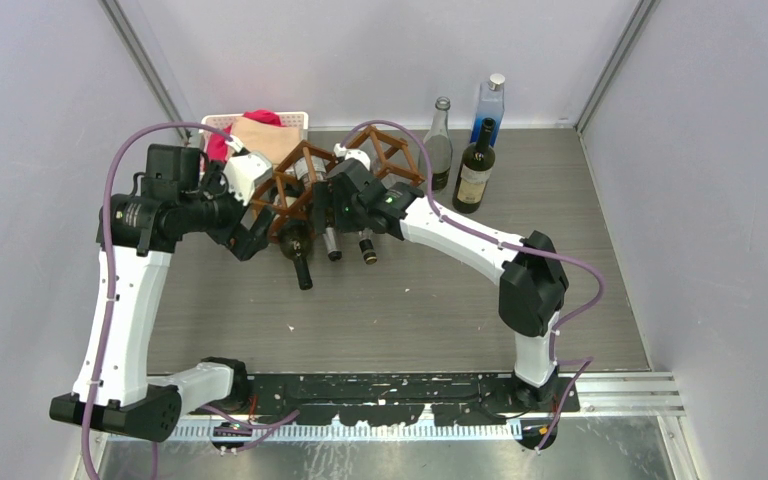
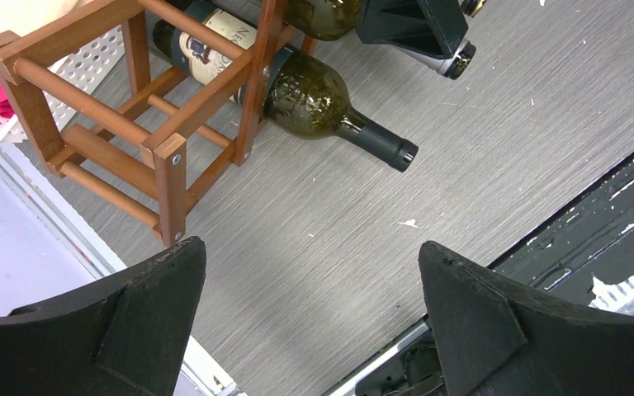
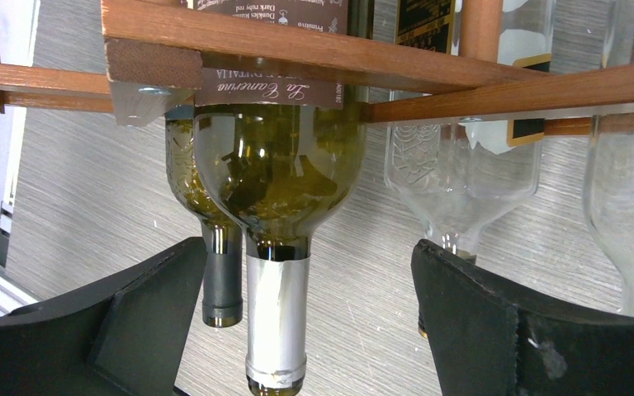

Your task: Take the wine bottle off the wine rack

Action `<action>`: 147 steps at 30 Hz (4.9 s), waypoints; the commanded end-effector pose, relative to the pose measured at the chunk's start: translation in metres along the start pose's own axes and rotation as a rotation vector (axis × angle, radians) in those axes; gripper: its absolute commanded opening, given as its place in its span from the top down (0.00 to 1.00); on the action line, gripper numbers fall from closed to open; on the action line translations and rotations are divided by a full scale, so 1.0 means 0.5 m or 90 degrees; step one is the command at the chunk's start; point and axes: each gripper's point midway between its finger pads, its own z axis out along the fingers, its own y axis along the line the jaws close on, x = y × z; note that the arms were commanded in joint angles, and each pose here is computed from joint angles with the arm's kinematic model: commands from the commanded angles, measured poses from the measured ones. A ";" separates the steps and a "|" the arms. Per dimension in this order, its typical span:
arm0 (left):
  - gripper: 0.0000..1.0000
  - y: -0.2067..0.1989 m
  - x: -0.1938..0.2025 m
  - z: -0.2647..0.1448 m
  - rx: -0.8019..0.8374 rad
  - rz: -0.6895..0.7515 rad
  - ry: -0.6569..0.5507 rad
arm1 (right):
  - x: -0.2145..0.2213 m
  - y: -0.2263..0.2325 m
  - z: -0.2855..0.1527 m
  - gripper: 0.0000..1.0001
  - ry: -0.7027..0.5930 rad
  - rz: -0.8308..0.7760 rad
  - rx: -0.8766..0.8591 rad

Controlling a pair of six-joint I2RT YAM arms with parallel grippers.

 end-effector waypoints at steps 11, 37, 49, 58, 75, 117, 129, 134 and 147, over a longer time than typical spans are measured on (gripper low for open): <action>0.00 -0.012 -0.002 -0.015 0.002 0.029 -0.031 | -0.044 0.035 0.008 0.09 -0.046 0.045 -0.056; 0.00 -0.031 -0.002 -0.015 0.026 0.044 -0.052 | 0.013 0.042 0.071 0.57 -0.036 0.100 -0.095; 0.00 -0.032 0.020 0.017 0.034 0.067 -0.048 | 0.051 0.073 -0.018 0.99 -0.062 0.089 -0.146; 0.00 -0.032 0.033 0.037 0.038 0.107 -0.053 | 0.114 0.102 -0.129 0.99 -0.070 0.109 -0.204; 0.00 -0.075 0.003 0.032 0.081 0.230 -0.168 | 0.102 0.114 -0.319 0.99 -0.088 0.170 -0.321; 0.00 -0.210 0.035 0.088 0.116 0.738 -0.310 | 0.163 0.299 -0.492 0.99 0.172 0.126 -0.586; 0.27 -0.196 0.049 0.098 0.101 0.705 -0.272 | 0.136 0.309 -0.531 0.99 0.148 0.137 -0.619; 0.84 -0.191 0.027 0.084 0.069 0.697 -0.302 | 0.131 0.293 -0.518 0.81 0.128 0.117 -0.575; 1.00 -0.188 -0.070 0.026 0.074 0.408 -0.371 | 0.030 0.213 -0.511 0.00 -0.076 0.080 -0.404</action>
